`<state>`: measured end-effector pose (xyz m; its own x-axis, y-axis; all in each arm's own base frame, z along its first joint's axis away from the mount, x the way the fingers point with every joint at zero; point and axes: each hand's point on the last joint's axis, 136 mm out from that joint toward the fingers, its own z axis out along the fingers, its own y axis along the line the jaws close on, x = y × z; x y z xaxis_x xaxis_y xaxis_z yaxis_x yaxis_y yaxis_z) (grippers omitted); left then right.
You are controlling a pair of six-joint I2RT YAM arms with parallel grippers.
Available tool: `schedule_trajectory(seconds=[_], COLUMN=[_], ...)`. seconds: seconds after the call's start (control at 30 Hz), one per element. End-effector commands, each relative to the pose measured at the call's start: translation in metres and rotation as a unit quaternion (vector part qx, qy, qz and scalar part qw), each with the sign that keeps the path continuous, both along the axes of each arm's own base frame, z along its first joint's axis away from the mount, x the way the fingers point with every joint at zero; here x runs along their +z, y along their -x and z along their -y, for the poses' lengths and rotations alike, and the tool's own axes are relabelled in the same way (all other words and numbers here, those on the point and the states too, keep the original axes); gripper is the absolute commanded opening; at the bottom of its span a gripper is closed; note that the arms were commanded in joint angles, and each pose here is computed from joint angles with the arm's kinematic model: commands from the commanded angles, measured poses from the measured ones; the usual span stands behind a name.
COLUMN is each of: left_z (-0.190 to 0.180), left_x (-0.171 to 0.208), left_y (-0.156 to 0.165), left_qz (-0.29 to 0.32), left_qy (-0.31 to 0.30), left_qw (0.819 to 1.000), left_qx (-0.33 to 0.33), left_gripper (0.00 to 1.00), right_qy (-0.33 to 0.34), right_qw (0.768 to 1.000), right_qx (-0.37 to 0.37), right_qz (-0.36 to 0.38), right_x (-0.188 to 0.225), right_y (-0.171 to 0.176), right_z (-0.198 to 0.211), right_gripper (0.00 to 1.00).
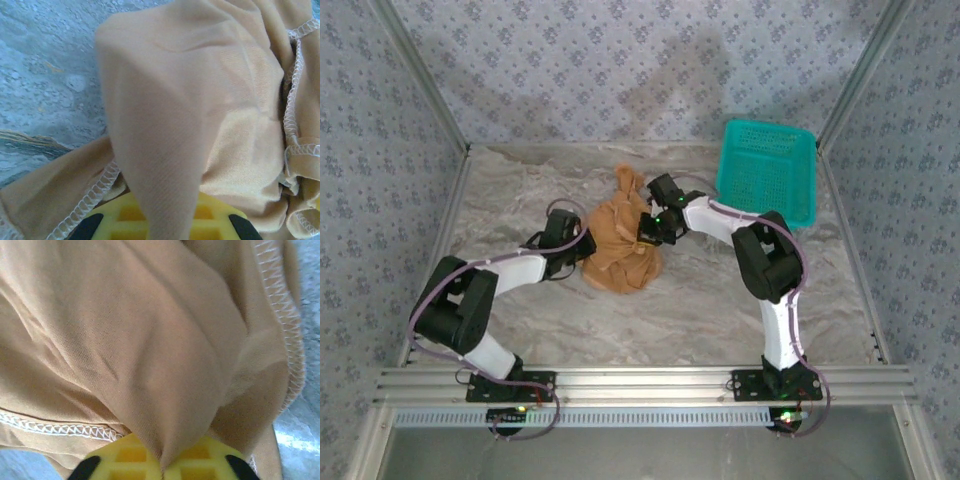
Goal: Fold the inside-out t-shirt
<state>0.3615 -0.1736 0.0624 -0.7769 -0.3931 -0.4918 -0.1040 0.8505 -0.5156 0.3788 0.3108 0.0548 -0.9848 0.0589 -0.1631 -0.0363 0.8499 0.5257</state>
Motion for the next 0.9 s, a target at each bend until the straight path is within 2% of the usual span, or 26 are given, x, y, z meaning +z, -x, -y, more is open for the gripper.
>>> schedule_trajectory(seconds=[0.0, 0.13, 0.27, 0.37, 0.47, 0.7, 0.87], left_z=[-0.016, -0.066, -0.121, -0.146, -0.146, -0.122, -0.099], left_x=[0.041, 0.099, 0.171, 0.216, 0.244, 0.285, 0.360], left_y=[-0.008, -0.007, 0.002, 0.016, 0.027, 0.037, 0.059], left_qz=[0.026, 0.044, 0.085, 0.124, 0.151, 0.175, 0.240], left_qy=[-0.010, -0.042, -0.030, -0.022, -0.002, 0.055, 0.088], left_qw=[1.000, 0.996, 0.987, 0.979, 0.975, 0.976, 0.966], left_qx=[0.010, 0.062, 0.130, 0.163, 0.166, 0.113, 0.037], left_gripper=[0.00, 0.00, 0.00, 0.00, 0.00, 0.00, 0.00], right_qy=[-0.029, -0.034, -0.040, -0.046, -0.070, -0.143, -0.205], right_qw=[0.999, 0.995, 0.990, 0.984, 0.978, 0.959, 0.930], right_qx=[0.003, 0.003, -0.024, -0.052, -0.070, -0.051, -0.036], right_qz=[0.040, 0.092, 0.132, 0.162, 0.186, 0.237, 0.304], right_x=[0.062, 0.121, 0.170, 0.196, 0.218, 0.285, 0.366], right_y=[-0.009, -0.012, -0.006, -0.004, 0.001, 0.022, 0.052], right_z=[0.005, 0.027, 0.063, 0.088, 0.095, 0.075, 0.075], right_gripper=[0.01, 0.00, 0.00, 0.00, 0.00, 0.00, 0.00])
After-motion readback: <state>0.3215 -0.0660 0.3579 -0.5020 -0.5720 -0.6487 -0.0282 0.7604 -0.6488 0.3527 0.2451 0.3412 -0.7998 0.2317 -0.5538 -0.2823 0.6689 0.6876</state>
